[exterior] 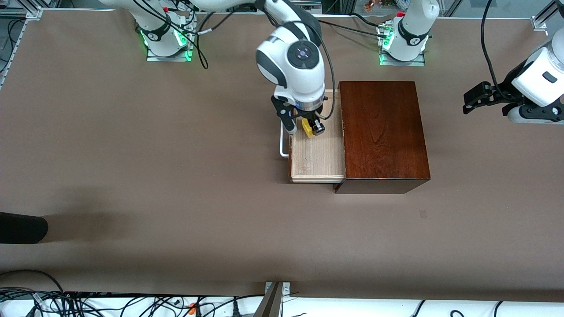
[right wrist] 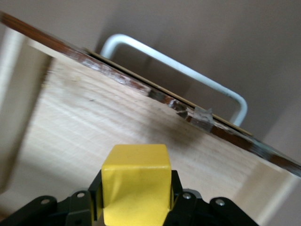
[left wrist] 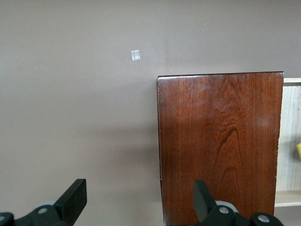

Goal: Open drawer, take yellow block, close drawer
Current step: 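Lift the block out with the right gripper while the left gripper approaches the drawer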

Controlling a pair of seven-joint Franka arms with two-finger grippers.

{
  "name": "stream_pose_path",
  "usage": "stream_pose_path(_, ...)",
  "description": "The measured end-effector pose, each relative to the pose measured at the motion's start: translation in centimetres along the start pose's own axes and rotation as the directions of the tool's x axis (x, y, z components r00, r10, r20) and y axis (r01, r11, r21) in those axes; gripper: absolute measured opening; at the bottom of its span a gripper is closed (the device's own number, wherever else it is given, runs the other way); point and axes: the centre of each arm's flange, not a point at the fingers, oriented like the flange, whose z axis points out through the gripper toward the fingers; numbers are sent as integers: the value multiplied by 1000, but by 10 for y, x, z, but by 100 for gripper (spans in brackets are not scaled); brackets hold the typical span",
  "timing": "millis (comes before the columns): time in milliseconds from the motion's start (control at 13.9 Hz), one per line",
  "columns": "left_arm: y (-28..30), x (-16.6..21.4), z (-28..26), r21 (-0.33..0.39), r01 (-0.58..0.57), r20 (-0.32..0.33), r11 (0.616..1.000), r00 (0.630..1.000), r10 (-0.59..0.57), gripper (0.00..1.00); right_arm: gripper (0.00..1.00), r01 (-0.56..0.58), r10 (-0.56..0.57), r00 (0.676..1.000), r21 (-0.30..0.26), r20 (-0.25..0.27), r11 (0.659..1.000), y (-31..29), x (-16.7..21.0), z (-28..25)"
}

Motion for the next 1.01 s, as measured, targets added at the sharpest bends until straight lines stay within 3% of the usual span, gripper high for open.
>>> stream_pose_path(216,0,0,0,0,0,0,1000,1000,0,100,56,95,-95,995,-23,23,995,-7,49,-74)
stream_pose_path(503,13,0,1,0,-24,1,1000,1000,24,100,56,286,-285,958,-84,26,955,-16,136,-108)
stream_pose_path(719,57,-1,10,1,-104,19,995,994,104,100,56,466,-462,885,-135,64,874,-20,217,-113)
stream_pose_path(1006,130,-9,26,-3,-237,46,972,971,236,100,56,669,-654,743,-156,140,727,-8,343,-106)
